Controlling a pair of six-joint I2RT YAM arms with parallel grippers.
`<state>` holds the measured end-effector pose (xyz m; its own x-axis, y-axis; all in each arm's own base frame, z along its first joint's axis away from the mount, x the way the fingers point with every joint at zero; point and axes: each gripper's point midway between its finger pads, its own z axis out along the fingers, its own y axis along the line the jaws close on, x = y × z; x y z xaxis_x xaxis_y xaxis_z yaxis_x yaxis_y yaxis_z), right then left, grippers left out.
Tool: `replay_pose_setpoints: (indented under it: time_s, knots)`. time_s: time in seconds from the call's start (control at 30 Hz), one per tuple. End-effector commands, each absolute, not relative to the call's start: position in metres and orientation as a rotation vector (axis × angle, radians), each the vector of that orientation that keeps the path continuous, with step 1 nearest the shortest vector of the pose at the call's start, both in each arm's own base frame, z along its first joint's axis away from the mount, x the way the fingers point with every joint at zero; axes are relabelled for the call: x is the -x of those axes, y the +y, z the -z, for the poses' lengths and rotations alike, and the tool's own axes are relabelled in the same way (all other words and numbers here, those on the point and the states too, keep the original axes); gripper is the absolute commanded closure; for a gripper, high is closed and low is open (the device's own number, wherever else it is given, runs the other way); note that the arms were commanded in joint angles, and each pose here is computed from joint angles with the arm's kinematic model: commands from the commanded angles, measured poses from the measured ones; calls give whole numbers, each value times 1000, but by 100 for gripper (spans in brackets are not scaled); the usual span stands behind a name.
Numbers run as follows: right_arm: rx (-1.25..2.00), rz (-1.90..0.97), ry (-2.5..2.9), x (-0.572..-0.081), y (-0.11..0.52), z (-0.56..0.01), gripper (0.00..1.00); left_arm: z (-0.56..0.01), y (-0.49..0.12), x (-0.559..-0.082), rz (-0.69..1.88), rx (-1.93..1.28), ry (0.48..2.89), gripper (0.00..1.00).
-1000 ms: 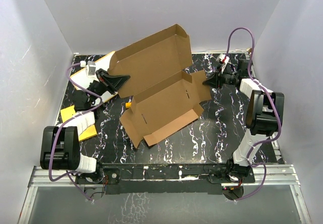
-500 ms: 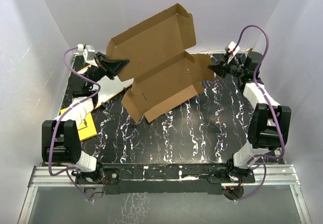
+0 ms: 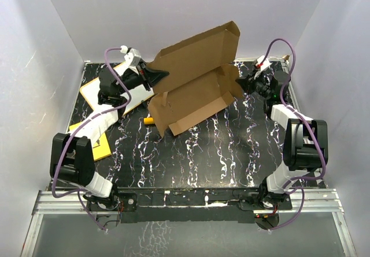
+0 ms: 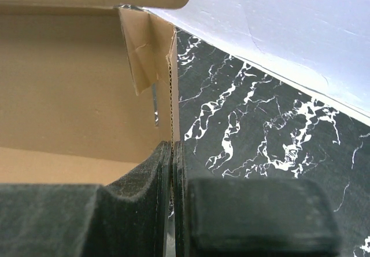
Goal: Fold the paper box
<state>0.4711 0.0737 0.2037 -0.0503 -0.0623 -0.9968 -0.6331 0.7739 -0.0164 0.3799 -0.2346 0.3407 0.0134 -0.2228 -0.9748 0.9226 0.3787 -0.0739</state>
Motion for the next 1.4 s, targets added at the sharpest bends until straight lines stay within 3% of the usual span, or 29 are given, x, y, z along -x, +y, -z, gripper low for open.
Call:
replay_pose_setpoints:
  time_s: [0.0,0.73,0.93,1.07,1.37]
  knots:
    - [542,-405,1394,-476,66,-250,92,-341,-240,-386,990,-796,1237,100]
    - [730,-604,1482,-392,99,-164,92,-300,-260,-355,1106,-763,1295,100]
    - [761,-613,1525,-391,99,-154,91,-300,-260,-349,1113,-771,1291,100]
    - [768,-645,1559,-393,96,-152,88,-300,-260,-342,1114,-791,1281,100]
    - [853,-709,1560,-388,79,-156,66,-292,-257,-332,1090,-835,1299,100]
